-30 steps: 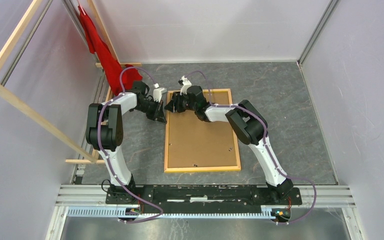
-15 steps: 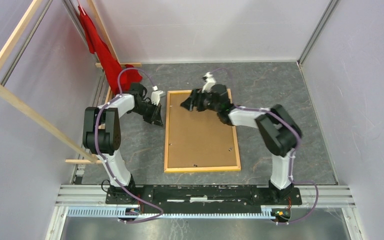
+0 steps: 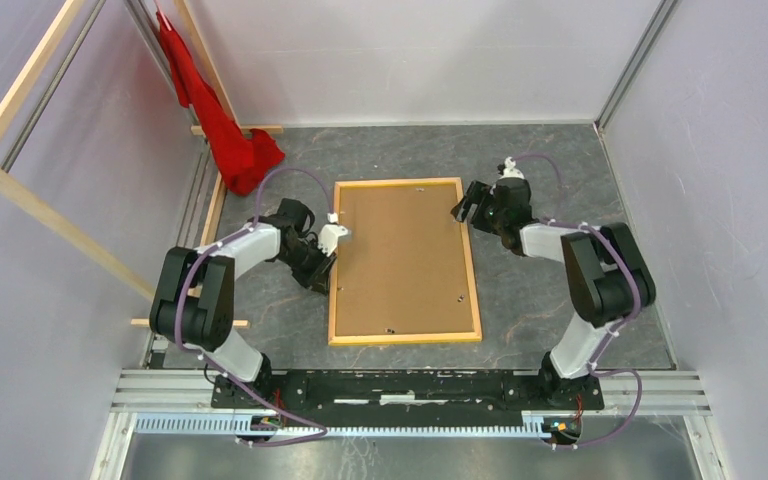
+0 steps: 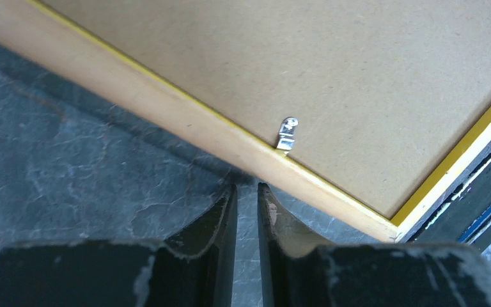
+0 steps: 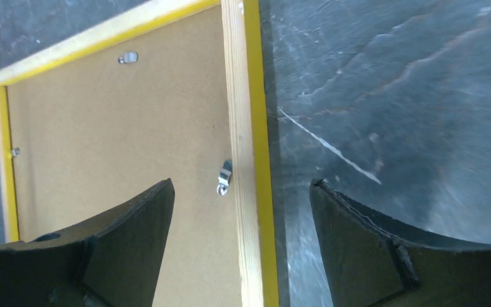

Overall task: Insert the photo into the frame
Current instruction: Adjust the photo frame at the center of the board.

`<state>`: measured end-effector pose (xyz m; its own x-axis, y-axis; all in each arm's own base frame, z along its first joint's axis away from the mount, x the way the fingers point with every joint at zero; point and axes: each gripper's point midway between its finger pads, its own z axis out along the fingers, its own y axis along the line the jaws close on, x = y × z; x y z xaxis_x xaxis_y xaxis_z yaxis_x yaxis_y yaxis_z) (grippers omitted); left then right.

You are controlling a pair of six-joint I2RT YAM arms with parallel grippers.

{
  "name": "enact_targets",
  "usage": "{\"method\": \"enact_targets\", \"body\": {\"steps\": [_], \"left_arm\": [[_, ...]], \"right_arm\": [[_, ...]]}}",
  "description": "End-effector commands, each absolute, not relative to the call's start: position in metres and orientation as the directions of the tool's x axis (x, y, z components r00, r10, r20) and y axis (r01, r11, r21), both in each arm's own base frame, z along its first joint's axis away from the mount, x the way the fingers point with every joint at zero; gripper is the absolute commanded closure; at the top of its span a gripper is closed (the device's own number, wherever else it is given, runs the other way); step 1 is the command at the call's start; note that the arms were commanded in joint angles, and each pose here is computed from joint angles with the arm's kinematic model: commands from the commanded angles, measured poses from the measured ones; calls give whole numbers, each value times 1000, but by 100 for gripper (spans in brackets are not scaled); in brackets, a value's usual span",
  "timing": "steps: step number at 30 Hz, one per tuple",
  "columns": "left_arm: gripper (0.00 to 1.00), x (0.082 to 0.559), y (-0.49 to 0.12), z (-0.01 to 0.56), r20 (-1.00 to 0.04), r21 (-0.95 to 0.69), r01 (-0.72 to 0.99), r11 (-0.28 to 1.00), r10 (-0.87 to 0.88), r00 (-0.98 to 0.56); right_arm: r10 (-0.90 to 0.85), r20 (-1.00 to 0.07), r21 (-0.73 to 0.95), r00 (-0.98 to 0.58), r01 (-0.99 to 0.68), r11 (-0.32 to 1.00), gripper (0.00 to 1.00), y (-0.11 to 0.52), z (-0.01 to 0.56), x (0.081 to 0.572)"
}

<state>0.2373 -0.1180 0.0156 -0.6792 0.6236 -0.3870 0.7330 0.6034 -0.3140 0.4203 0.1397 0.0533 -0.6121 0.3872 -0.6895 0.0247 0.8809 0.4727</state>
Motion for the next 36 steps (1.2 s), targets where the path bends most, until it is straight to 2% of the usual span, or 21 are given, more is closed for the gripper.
{"method": "enact_targets", "body": {"steps": [1, 6, 11, 13, 15, 19, 22, 26, 29, 31, 34, 36], "left_arm": [[74, 234, -125, 14, -414, -243, 801, 547, 688, -595], [75, 228, -152, 10, -415, -249, 827, 505, 715, -562], [74, 214, -201, 5, -397, -272, 874, 403, 781, -483], [72, 207, -221, 6, -398, -281, 892, 355, 802, -445], [67, 198, -236, 10, -395, -299, 904, 304, 823, -407], [47, 184, -232, 19, -360, -328, 914, 240, 863, -355], [37, 179, -220, 32, -356, -303, 935, 184, 888, -290], [23, 179, -212, 67, -409, -283, 951, 126, 881, -239], [22, 197, -205, 98, -450, -225, 969, 103, 871, -198], [22, 224, -195, 113, -480, -171, 974, 151, 850, -216], [24, 281, -169, 128, -511, -111, 949, 296, 802, -309], [30, 330, -145, 129, -511, -45, 889, 456, 754, -412]], "right_arm": [[383, -645, 546, -662, -48, 836, 16, 175, 48, 442], [321, -621, 590, -715, -158, 792, 16, 239, 48, 464], [186, -612, 651, -769, -356, 670, 16, 348, 62, 477], [108, -599, 662, -793, -415, 624, 11, 385, 62, 479], [69, -608, 640, -791, -437, 633, 8, 395, 62, 485], [168, -646, 623, -745, -386, 680, 2, 352, 84, 501], [258, -688, 605, -678, -341, 719, 2, 301, 119, 518], [294, -758, 543, -583, -313, 780, 2, 246, 168, 522], [272, -786, 474, -556, -257, 842, 2, 210, 181, 503], [263, -782, 440, -565, -203, 875, 2, 189, 173, 478], [282, -775, 423, -565, -131, 897, 2, 161, 158, 436], [316, -765, 432, -561, -82, 898, 2, 142, 145, 405]]}}
